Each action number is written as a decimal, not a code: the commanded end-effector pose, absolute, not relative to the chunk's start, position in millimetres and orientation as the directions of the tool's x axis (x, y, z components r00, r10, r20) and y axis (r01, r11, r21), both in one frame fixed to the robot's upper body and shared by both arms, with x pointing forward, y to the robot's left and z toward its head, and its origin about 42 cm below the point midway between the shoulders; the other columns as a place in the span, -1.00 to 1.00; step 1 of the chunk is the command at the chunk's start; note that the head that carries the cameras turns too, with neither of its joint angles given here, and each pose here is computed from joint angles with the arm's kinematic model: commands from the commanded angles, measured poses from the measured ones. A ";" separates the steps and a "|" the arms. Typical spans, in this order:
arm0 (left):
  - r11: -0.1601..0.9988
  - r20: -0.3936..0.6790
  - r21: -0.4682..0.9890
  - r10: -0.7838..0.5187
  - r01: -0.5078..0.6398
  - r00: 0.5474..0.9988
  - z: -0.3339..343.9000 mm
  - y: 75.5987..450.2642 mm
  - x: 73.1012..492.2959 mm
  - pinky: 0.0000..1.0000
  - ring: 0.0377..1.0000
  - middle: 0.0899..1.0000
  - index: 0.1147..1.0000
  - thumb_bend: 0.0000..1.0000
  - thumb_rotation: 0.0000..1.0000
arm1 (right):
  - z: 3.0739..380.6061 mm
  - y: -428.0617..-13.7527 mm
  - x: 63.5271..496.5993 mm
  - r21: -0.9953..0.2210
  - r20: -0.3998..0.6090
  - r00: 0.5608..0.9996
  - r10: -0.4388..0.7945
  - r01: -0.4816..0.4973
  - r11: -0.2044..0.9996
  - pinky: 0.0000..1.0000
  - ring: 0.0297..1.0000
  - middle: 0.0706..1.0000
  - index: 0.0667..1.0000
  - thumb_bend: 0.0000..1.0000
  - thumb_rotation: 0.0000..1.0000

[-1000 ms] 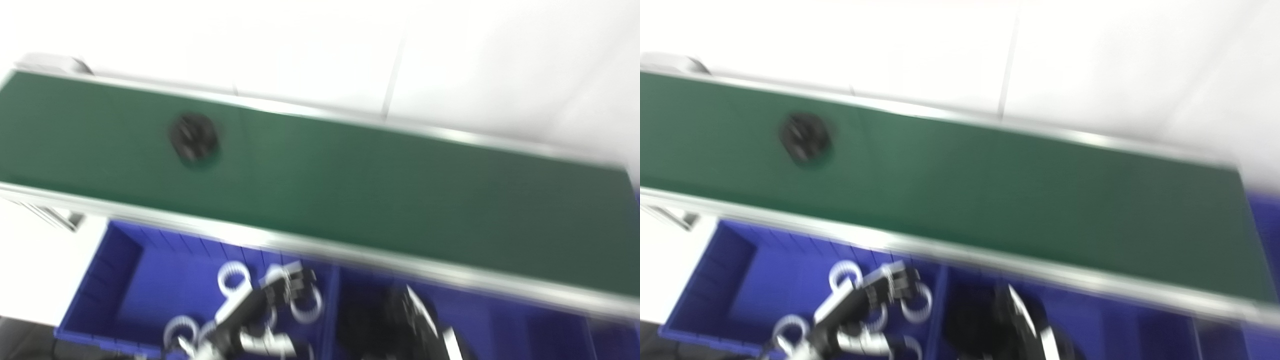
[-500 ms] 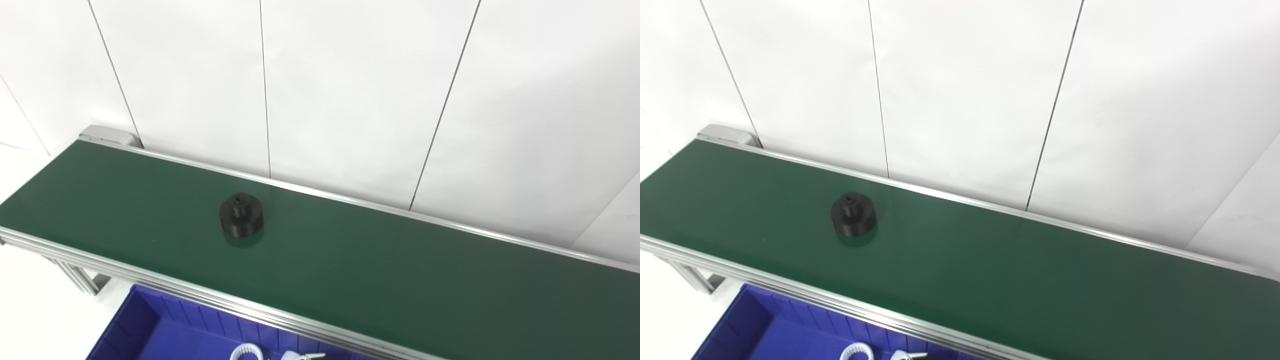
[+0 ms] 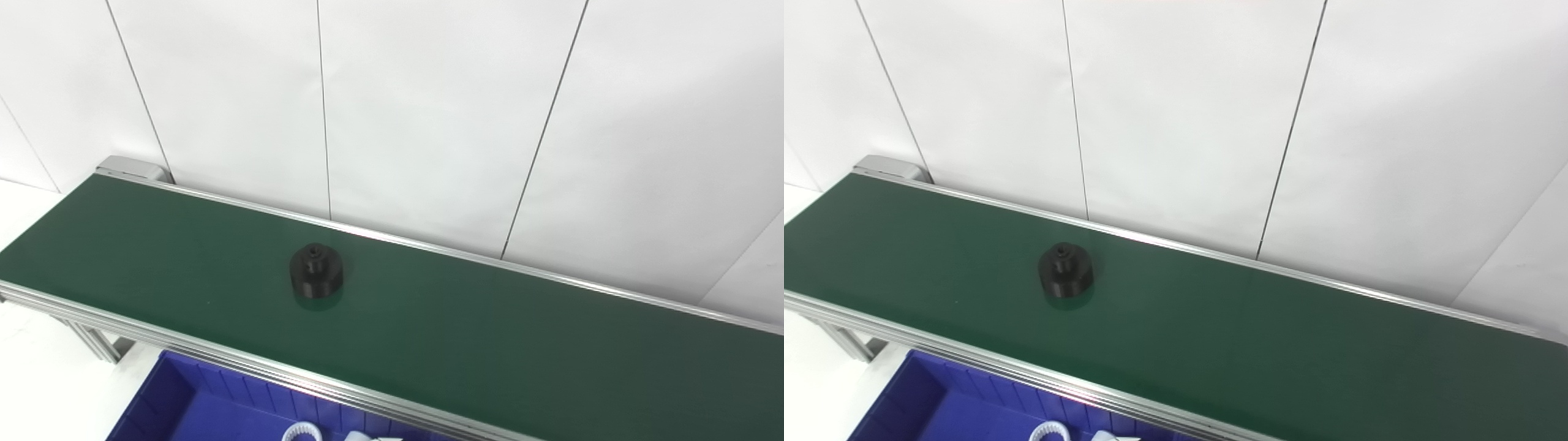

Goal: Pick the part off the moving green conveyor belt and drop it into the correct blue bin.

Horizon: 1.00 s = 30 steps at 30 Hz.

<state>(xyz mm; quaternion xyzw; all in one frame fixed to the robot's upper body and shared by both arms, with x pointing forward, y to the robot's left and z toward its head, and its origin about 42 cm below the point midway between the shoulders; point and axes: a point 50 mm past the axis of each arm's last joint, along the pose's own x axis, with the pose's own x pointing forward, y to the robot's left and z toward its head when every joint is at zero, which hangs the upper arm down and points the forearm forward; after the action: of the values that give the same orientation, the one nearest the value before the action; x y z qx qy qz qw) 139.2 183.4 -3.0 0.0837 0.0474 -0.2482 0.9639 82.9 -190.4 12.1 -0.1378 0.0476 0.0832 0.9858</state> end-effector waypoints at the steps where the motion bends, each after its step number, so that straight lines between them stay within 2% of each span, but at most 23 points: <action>1: 0.869 -0.071 0.146 -0.468 0.473 0.881 4.2 184.4 146.1 0.38 0.55 0.59 0.56 0.63 -0.12 | 21.5 -190.4 85.0 -0.251 -0.035 0.988 0.151 -0.155 0.956 0.37 0.65 0.70 0.79 0.60 0.26; 9: 0.857 -0.075 0.145 -0.489 0.494 0.869 3.3 183.3 147.9 0.35 0.55 0.60 0.57 0.57 0.06 | 32.8 -192.4 88.2 -0.252 0.015 0.988 0.152 -0.143 0.957 0.44 0.66 0.69 0.76 0.62 0.24; 14: 0.859 -0.066 0.116 -0.495 0.499 0.866 4.9 182.0 148.1 0.33 0.54 0.61 0.55 0.57 0.12 | 48.6 -194.2 92.4 -0.254 0.077 0.985 0.153 -0.129 0.958 0.40 0.63 0.67 0.74 0.68 0.27; 17: 0.865 -0.063 0.086 -0.491 0.495 0.869 5.2 182.0 146.6 0.37 0.58 0.64 0.54 0.60 0.20 | 62.4 -194.6 99.1 -0.272 0.138 0.976 0.166 -0.124 0.954 0.33 0.58 0.65 0.75 0.54 0.20; 21: 0.872 -0.059 0.078 -0.479 0.483 0.876 5.4 182.6 147.5 0.36 0.57 0.64 0.53 0.58 0.23 | 84.2 -194.0 113.5 -0.282 0.225 0.957 0.181 -0.114 0.953 0.36 0.56 0.64 0.73 0.53 0.21; 25: 0.875 -0.054 0.049 -0.479 0.482 0.876 5.6 186.8 149.7 0.39 0.58 0.63 0.53 0.57 0.21 | 105.1 -191.4 145.6 -0.307 0.321 0.926 0.200 -0.098 0.947 0.31 0.52 0.62 0.71 0.50 0.19; 30: 0.852 -0.042 0.014 -0.523 0.524 0.851 6.5 195.4 155.5 0.52 0.66 0.70 0.60 0.45 0.18 | 124.2 -187.5 177.8 -0.350 0.351 0.907 0.230 -0.101 0.931 0.30 0.53 0.65 0.71 0.53 0.26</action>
<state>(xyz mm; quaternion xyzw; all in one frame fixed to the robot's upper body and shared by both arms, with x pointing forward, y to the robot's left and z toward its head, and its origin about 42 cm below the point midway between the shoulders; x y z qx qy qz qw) 150.0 191.9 -0.5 0.0149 0.0474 -0.2654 0.9629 171.6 -189.8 110.8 -0.1619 -0.1798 0.0853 0.9665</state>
